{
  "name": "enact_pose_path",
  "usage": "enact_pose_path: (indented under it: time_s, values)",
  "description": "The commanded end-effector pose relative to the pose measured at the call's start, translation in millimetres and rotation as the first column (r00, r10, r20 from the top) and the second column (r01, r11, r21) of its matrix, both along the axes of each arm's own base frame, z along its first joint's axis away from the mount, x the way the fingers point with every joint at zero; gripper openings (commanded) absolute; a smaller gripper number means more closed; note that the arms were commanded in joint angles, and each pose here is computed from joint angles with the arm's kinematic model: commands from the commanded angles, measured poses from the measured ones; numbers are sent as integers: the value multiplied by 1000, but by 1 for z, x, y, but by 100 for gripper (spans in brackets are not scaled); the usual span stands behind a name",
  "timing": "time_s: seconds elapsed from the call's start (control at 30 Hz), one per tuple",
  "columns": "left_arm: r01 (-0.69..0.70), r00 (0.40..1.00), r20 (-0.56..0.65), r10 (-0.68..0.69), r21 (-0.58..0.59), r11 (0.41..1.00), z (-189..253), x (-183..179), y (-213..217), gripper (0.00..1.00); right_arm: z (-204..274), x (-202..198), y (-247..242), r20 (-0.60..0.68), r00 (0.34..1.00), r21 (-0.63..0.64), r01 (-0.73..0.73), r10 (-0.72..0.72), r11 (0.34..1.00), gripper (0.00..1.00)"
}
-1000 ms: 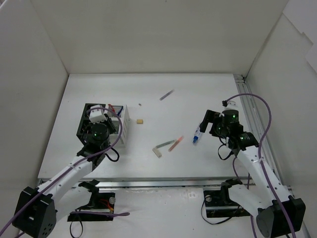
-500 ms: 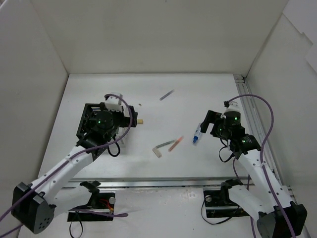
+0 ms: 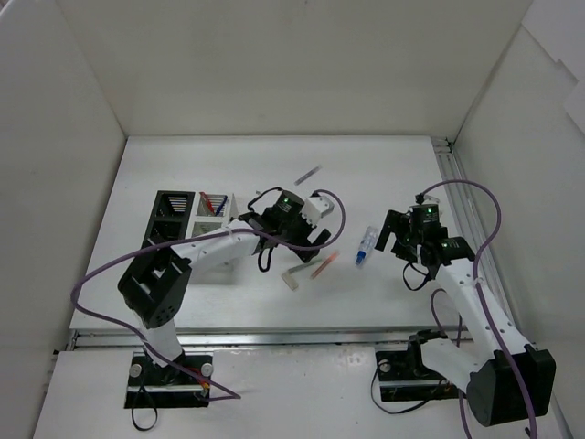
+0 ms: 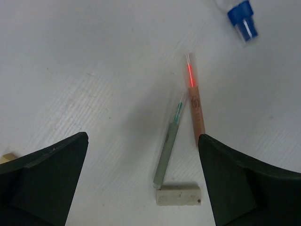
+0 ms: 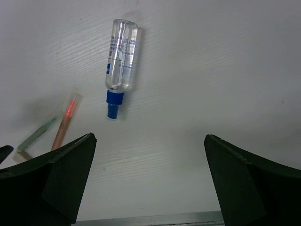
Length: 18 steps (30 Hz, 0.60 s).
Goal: Sort the stationery into containers
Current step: Pick up the pen from the center of the board.
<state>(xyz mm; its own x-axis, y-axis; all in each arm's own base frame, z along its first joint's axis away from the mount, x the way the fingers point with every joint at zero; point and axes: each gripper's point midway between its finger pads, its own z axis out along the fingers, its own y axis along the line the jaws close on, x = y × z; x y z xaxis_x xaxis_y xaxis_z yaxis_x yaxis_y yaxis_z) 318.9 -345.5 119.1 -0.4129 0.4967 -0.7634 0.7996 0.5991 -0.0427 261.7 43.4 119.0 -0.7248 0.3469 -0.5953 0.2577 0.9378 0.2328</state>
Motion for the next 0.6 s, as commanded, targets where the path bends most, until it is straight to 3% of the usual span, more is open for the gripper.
enact_pose_path:
  time_s: [0.0,0.07,0.33,0.57]
  values:
    - [119,992,36,-120,25,993,11,-4,-5,100,14,6,-6,31,999,-12,18,-18,1000,98]
    - [172,985,10,-173,57,983,-5,-10,-4,100,14,5,-3,29,1000,-3,-6,6,1000,98]
    - [140,990,-44,-135,157,978,-40,-11,12,100,15,4,-3,30,999,-12,-24,25,1000,98]
    - [179,982,-85,-166,179,967,-58,-24,9,100,12,5,-2,13,999,-16,-34,34,999,98]
